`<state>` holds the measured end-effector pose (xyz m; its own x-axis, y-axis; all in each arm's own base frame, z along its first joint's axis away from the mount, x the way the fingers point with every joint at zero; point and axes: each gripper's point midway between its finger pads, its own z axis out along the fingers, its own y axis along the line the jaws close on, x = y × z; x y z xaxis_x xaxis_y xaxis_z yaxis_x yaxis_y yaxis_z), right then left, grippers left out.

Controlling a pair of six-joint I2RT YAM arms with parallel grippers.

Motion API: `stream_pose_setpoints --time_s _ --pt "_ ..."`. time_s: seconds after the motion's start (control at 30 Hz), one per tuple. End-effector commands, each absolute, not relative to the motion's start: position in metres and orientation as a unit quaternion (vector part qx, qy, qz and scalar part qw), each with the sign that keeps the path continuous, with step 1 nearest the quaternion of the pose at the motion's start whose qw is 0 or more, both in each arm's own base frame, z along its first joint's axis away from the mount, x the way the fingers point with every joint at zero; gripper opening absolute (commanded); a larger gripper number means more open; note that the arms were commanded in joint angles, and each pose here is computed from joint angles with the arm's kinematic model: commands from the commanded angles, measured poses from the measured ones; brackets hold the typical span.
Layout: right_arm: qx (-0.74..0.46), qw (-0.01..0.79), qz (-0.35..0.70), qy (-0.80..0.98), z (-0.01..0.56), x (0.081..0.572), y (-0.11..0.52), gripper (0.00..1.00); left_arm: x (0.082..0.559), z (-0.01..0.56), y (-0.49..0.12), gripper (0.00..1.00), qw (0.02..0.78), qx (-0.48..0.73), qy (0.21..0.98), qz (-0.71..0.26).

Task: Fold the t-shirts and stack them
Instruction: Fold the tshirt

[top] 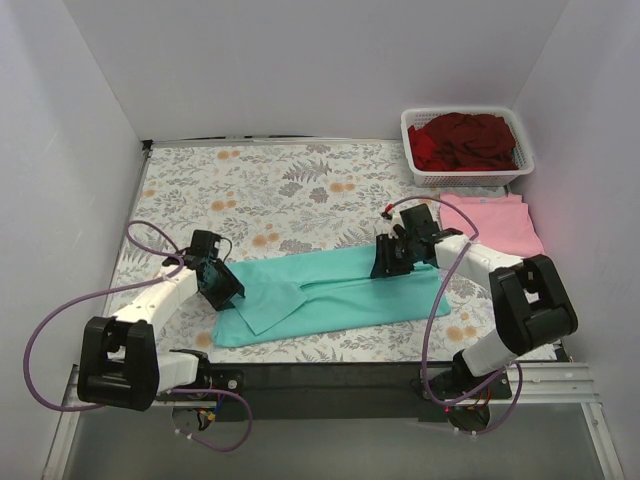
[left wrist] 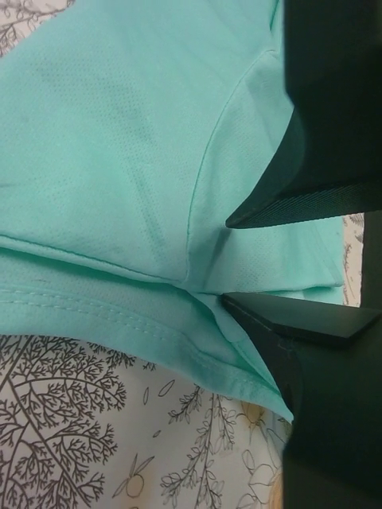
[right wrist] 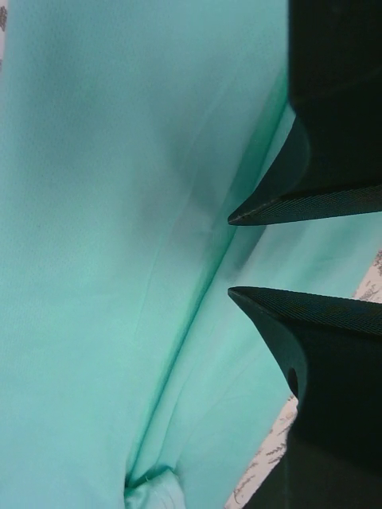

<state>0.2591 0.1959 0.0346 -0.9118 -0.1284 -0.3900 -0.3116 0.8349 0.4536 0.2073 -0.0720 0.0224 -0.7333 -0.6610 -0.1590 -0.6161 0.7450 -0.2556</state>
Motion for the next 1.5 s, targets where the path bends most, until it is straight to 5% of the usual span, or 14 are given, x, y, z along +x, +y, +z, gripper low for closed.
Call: stream_pose_setpoints --time_s 0.0,0.23,0.57,1.03,1.27,1.47 --pt "-0.134 0.208 0.276 0.929 0.068 0.267 0.202 0.44 0.227 0.053 -0.069 0.38 0.166 -0.344 0.918 -0.102" --pt "-0.163 0.208 0.271 0.926 0.082 0.258 0.213 0.44 0.257 0.088 -0.072 0.39 0.209 -0.341 0.908 -0.123" --pt "-0.199 0.151 0.265 0.931 0.065 0.199 0.227 0.44 0.267 0.032 -0.065 0.34 0.16 -0.356 0.918 -0.07" --pt "-0.227 0.063 0.287 0.928 0.036 0.154 0.257 0.44 0.356 -0.01 -0.081 0.35 0.139 -0.309 0.94 -0.042" --pt "-0.255 0.1 0.31 0.91 0.065 0.173 0.293 0.44 0.444 0.008 -0.155 0.43 0.203 -0.193 0.957 -0.082" --pt "-0.3 0.17 0.338 0.876 0.113 0.219 0.335 0.44 0.485 0.118 -0.152 0.56 0.351 -0.192 0.911 -0.099"
